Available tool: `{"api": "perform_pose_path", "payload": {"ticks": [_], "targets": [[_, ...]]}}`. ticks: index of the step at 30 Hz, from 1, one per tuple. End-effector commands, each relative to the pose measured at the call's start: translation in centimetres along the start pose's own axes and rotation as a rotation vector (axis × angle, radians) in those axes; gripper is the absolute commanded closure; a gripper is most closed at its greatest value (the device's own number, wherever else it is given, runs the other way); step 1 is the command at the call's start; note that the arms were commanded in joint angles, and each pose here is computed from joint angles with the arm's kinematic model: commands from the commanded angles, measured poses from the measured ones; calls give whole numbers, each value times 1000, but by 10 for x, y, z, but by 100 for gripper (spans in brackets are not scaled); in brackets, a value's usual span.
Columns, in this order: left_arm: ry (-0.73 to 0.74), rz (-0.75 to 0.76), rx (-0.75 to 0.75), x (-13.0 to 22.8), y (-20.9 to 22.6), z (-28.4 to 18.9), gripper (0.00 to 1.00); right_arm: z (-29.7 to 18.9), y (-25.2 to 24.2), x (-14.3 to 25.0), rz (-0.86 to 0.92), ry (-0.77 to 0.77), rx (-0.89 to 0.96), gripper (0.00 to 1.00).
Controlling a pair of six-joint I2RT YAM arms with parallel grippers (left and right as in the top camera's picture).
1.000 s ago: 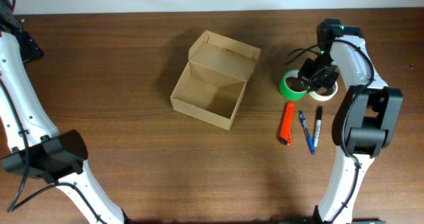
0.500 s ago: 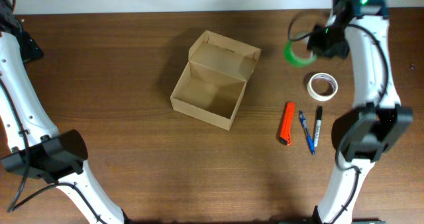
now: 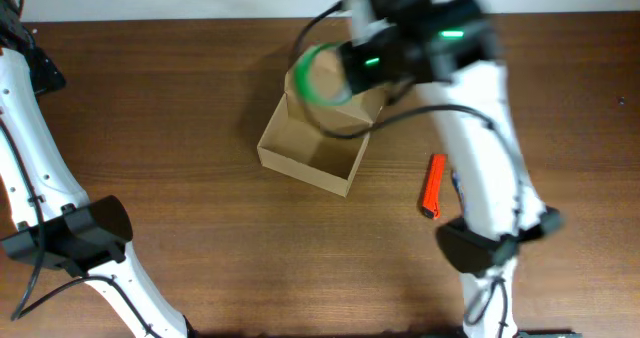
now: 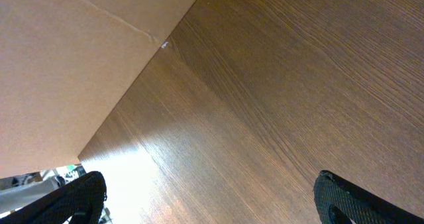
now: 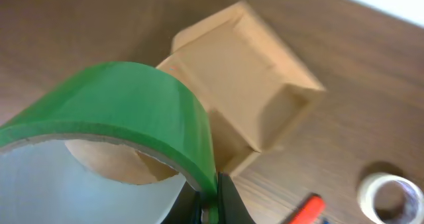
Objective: Pack container
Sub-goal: 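Carry the green tape into the box and release it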
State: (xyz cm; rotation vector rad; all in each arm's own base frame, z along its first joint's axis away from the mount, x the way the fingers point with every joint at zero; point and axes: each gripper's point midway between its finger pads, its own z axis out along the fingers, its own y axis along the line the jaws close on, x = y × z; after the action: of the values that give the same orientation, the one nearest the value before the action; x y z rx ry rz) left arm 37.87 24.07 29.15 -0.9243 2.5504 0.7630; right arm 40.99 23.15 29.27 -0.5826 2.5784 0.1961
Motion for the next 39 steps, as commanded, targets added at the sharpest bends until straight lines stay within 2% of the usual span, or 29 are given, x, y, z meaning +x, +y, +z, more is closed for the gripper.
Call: {"api": "perform_pose_path", "payload": {"ticks": [1,8,14,27,32,33,36,39], "targets": [[-7,5,4,-1,2,-3,0,58,11,13,-57,117,47,96],[-7,5,4,-1,2,-3,0,138,16,37,-67,266,49,96],[-7,5,4,-1,2,-3,0,182,23,60,-59,371,10,96],[-7,5,4,-1,2,-3,0,228,12,78,-48,419,34,96],[-7,5,4,-1,2,-3,0,232,0,89,-37,460,44,86],[-7,5,4,-1,2,-3,0,230,-2,90,-35,467,45,81],[-7,5,4,-1,2,-3,0,213,-3,85,-58,462,40,70],[-7,5,4,-1,2,-3,0,187,-3,71,-85,412,40,63]]}}
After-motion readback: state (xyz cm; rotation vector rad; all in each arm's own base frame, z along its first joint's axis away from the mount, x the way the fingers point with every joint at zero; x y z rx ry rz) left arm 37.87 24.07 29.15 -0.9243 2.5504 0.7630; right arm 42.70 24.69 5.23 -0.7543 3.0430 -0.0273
